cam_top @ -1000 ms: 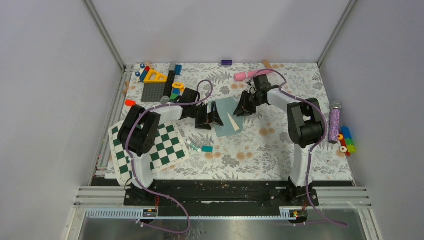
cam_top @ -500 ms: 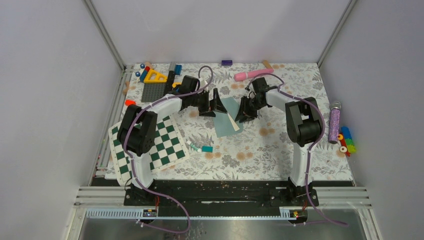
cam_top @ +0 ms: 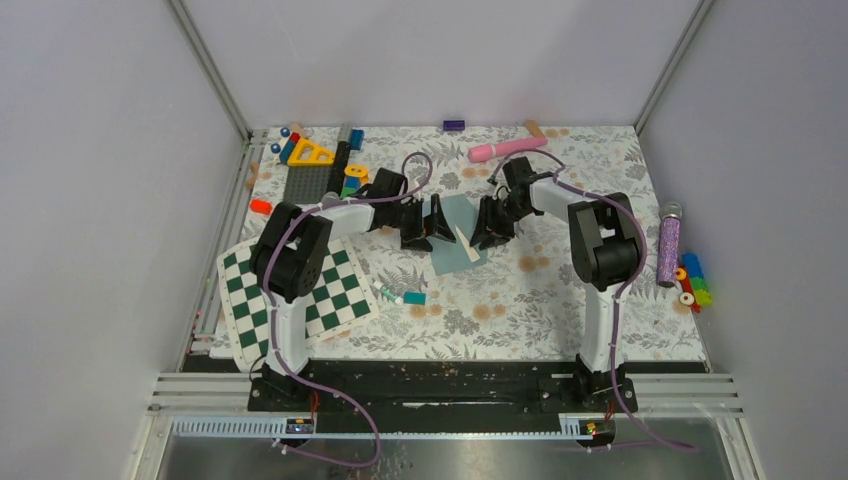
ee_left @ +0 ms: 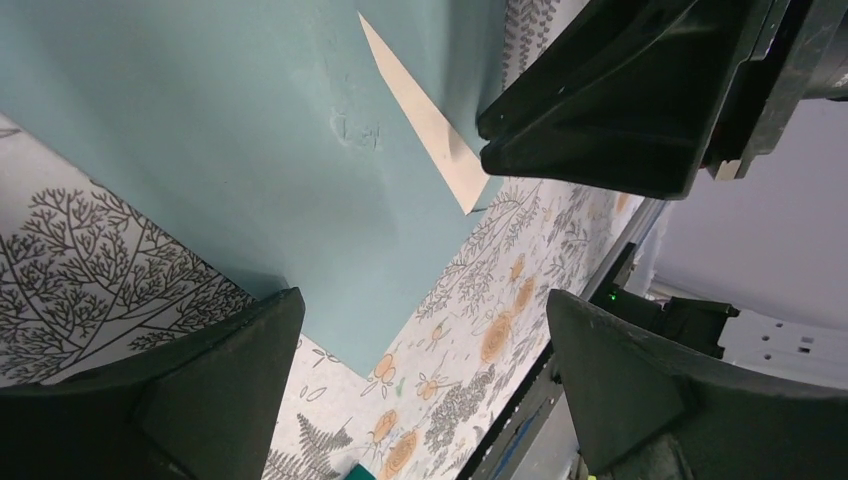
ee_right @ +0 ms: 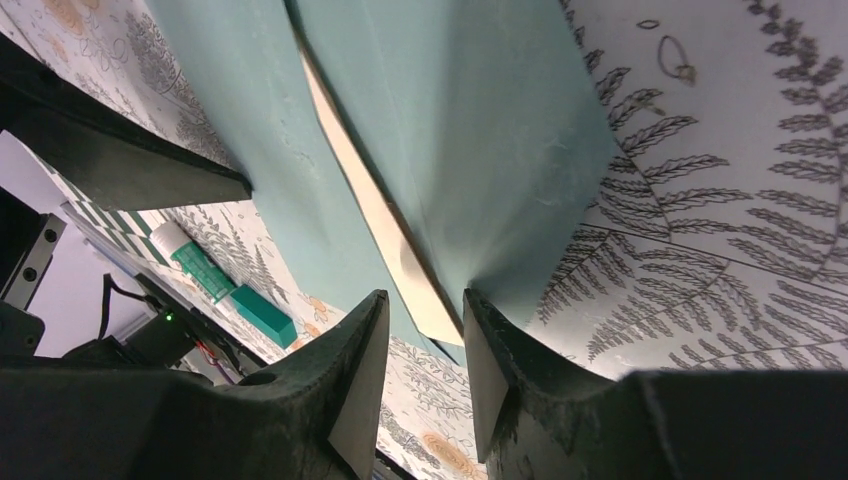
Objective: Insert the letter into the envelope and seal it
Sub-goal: Place the letter in the envelope, then adjust the letter on the envelope.
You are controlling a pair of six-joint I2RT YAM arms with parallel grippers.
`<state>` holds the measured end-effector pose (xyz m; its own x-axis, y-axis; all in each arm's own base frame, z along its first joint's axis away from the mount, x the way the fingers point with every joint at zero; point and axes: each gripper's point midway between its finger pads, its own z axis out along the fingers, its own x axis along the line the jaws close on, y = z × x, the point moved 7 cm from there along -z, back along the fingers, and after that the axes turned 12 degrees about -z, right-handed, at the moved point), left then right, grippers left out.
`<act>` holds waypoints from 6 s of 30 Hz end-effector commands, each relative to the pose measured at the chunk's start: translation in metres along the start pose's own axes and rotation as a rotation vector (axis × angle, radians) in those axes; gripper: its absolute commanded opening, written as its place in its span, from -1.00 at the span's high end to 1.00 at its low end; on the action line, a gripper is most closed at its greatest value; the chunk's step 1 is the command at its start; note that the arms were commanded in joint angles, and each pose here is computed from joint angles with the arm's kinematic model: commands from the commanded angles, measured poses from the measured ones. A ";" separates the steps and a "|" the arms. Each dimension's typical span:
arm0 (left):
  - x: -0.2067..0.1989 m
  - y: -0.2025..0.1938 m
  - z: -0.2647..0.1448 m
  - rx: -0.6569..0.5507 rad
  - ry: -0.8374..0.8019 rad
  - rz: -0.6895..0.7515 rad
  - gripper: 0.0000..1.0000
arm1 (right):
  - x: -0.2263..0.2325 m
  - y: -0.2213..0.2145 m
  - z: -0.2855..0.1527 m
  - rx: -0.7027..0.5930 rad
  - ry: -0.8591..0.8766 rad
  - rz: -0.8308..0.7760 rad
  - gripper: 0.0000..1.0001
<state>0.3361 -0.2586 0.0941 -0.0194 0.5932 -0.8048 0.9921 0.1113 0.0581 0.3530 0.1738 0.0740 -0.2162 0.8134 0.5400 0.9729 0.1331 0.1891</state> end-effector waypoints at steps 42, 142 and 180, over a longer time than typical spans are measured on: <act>0.006 -0.007 0.007 -0.053 0.025 -0.018 -0.94 | 0.003 -0.033 0.000 0.148 0.142 0.055 0.22; 0.000 -0.011 0.006 -0.055 0.027 -0.001 -0.96 | -0.010 0.005 -0.043 -0.060 0.051 -0.044 0.21; -0.001 -0.011 0.007 -0.053 0.020 0.002 -0.96 | 0.019 -0.003 -0.048 -0.097 -0.054 -0.479 0.10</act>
<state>0.3316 -0.2705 0.0934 -0.0155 0.5742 -0.8186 0.9868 0.1407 0.0800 0.3337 0.1518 0.1084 -0.5870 0.7059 0.3965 0.7970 0.4178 0.4362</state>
